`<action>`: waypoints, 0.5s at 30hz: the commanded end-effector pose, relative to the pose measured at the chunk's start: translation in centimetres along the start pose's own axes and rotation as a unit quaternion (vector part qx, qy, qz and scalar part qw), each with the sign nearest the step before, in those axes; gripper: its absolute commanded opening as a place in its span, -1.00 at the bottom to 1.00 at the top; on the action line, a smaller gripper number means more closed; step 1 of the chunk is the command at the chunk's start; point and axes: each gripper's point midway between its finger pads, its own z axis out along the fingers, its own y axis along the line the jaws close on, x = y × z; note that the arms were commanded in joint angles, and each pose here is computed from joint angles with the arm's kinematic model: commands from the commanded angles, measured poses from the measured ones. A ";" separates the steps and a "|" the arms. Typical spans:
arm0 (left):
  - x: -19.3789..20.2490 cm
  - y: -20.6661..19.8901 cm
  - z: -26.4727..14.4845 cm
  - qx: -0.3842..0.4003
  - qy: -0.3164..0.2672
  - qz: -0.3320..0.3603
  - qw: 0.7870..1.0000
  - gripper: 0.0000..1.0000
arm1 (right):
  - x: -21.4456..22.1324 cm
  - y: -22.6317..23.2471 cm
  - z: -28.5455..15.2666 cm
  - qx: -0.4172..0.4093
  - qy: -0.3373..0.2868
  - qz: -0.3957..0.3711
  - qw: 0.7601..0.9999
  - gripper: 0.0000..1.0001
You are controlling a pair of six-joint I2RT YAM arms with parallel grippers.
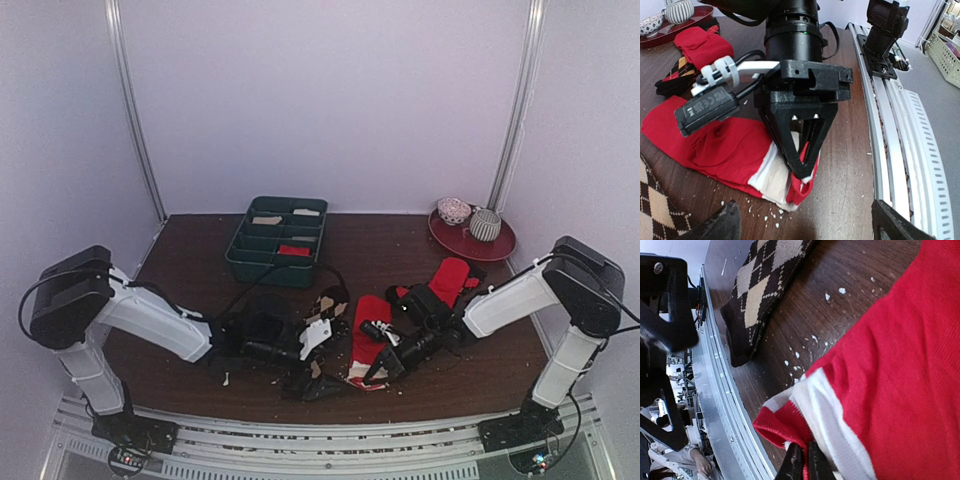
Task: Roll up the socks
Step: Pick up the sock from the center of the board, then roll the sock at the center of the board.
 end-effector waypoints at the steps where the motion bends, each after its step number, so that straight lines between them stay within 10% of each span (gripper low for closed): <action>1: -1.2 -0.9 2.1 0.035 -0.021 0.028 0.999 0.72 | 1.2 -0.7 0.1 0.002 0.032 0.033 0.999 -0.90; 15: 1.4 -1.1 5.8 0.061 0.008 0.013 0.998 0.13 | 1.2 -1.2 -0.1 0.001 0.027 0.040 0.999 -0.91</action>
